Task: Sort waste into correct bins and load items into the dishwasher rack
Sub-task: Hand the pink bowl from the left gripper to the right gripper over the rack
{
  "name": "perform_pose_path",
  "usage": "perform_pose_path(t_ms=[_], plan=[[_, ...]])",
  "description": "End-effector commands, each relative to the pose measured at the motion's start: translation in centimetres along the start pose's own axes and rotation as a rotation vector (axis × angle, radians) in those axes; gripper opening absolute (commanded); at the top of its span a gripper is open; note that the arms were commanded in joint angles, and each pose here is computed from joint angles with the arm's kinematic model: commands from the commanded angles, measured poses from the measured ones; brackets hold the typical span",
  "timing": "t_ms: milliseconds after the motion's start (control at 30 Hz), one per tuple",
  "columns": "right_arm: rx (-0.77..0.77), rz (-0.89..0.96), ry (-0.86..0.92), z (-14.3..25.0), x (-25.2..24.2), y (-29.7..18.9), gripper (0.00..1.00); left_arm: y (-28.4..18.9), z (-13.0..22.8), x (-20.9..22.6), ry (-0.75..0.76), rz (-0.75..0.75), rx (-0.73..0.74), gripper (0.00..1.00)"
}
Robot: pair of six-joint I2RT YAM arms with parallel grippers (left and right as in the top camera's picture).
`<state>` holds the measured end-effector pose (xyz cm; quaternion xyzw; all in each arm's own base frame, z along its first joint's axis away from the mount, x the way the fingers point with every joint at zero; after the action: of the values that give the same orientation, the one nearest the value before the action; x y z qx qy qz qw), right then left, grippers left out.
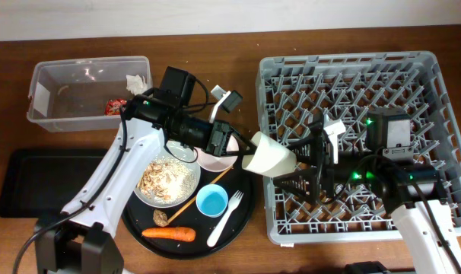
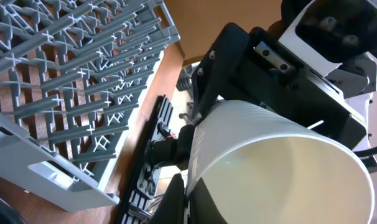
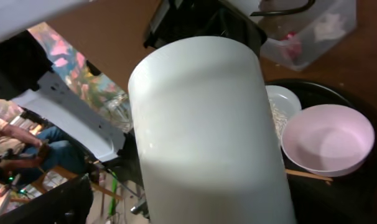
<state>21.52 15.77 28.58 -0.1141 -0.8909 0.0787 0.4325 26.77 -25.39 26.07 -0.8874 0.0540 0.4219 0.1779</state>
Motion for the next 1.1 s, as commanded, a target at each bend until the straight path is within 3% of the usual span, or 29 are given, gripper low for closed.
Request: perform_pose_path(t_ms=[0, 533, 567, 600, 633, 700, 800, 900, 1000, 1067], plan=[[0.003, -0.077, -0.024, -0.1, 1.4, 0.0, 0.96, -0.1, -0.4, -0.8, 0.044, 0.013, -0.007, 0.00], [0.003, -0.031, -0.023, -0.2, 0.7, 0.1, 0.59, -0.1, -0.8, -1.6, 0.022, 0.062, -0.024, 0.01], [0.002, -0.030, -0.023, -0.2, 0.7, 0.1, 0.59, -0.1, -0.7, -1.5, 0.022, 0.059, -0.023, 0.01], [0.003, -0.030, -0.022, -0.2, 0.7, 0.1, 0.59, -0.1, -0.7, -1.2, 0.022, 0.040, -0.017, 0.09], [0.002, -0.022, -0.019, -0.2, 0.6, 0.1, 0.58, -0.1, -0.4, -0.5, 0.021, -0.008, -0.003, 0.25], [0.001, 0.034, 0.018, -0.2, -0.3, 0.0, 0.54, -0.3, 0.1, 1.6, 0.017, -0.143, 0.034, 0.35], [-0.014, 0.206, 0.094, -0.3, -2.9, -0.3, 0.52, -2.1, 0.8, 4.5, -0.011, -0.326, 0.063, 0.40], [-0.040, 0.370, 0.179, -0.3, -5.2, -1.1, 0.49, -6.4, 3.0, 8.2, -0.131, -0.578, 0.116, 0.40], [-0.068, 0.826, 0.354, 0.5, -8.4, -5.6, 0.48, -12.0, 6.8, 10.9, -0.290, -0.848, 0.218, 0.41], [-0.098, 1.048, 0.419, 0.5, -8.0, -9.1, 0.48, -13.5, 7.8, 11.2, -0.338, -0.897, 0.237, 0.41]])
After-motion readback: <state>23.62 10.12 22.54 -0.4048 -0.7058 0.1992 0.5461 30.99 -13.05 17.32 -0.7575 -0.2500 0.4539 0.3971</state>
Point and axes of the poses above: each gripper's point midway between its finger pads, its own y axis out along the fingers, its own x axis along the line the jaws close on, z = x × y, the point moved 2 cm from there along -y, back along the fingers, and after that the axes turned 15 degrees about y, right-handed, at the moved point
